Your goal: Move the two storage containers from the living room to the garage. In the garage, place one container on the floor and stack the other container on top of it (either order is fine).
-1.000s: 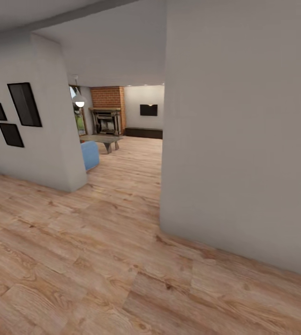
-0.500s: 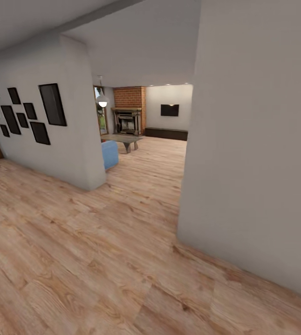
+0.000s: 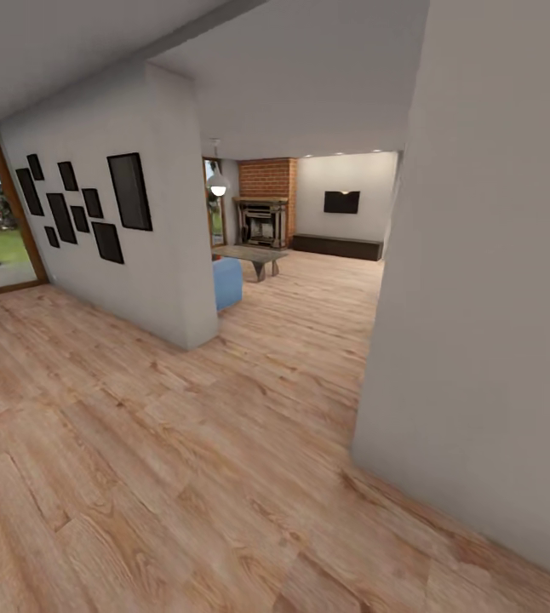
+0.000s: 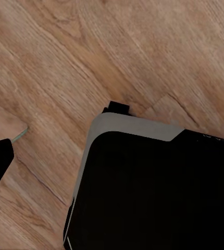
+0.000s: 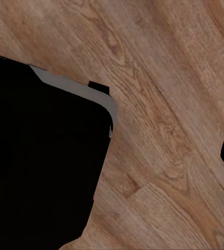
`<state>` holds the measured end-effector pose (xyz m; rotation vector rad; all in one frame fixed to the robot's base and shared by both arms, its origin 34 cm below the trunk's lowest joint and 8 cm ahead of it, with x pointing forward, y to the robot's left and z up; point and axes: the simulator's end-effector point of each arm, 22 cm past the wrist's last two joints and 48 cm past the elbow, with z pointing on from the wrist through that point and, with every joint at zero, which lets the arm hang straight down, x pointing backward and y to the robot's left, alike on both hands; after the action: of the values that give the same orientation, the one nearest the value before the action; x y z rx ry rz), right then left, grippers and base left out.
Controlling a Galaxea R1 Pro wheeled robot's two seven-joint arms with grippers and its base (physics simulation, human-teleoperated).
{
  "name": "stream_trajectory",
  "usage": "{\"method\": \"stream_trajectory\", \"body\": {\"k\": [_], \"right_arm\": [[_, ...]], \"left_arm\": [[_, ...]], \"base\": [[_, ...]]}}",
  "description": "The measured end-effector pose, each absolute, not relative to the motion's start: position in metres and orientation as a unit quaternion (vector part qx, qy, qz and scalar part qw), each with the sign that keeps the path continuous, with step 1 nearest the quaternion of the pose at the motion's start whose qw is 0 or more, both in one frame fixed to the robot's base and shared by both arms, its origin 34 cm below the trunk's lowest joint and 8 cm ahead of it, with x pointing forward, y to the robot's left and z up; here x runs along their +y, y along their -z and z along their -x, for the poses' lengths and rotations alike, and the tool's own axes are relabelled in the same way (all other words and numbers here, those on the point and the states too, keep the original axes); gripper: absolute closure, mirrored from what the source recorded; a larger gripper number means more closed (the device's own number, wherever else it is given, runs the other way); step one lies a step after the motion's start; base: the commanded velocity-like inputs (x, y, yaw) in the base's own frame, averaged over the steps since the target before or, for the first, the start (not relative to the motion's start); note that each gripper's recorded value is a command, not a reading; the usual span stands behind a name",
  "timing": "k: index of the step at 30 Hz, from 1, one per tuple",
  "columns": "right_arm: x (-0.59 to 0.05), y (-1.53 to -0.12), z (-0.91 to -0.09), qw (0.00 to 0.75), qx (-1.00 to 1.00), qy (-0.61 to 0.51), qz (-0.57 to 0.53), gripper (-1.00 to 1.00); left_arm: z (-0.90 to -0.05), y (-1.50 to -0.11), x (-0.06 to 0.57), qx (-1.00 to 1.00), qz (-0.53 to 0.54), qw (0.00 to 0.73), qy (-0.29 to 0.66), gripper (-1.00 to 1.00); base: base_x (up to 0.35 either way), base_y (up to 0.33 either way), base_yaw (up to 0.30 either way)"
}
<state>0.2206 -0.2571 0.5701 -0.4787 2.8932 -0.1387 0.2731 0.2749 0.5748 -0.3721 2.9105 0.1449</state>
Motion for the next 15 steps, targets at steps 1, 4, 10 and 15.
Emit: {"method": "stream_trajectory", "body": {"k": [1,4,10,15], "right_arm": [[-0.2571,-0.5701,-0.2206,0.103,0.98,0.047,0.162,-1.0],[-0.2572,-0.5701,-0.2205,0.103,0.98,0.047,0.162,-1.0],[-0.2571,-0.5701,-0.2205,0.103,0.98,0.047,0.162,-1.0],[-0.2571,-0.5701,-0.2205,0.103,0.98,0.047,0.162,-1.0]], "left_arm": [[-0.2731,-0.5748,0.2748,0.986,0.126,0.102,-0.049,-1.0],[-0.2731,-0.5748,0.2748,0.986,0.126,0.102,-0.049,-1.0],[-0.2732,-0.5748,0.2749,0.986,0.126,0.102,-0.049,-1.0],[-0.2731,-0.5748,0.2749,0.986,0.126,0.102,-0.049,-1.0]], "base": [[0.321,0.0,0.019],[0.321,0.0,0.004],[0.321,0.0,0.001],[0.321,0.0,0.131]]}}
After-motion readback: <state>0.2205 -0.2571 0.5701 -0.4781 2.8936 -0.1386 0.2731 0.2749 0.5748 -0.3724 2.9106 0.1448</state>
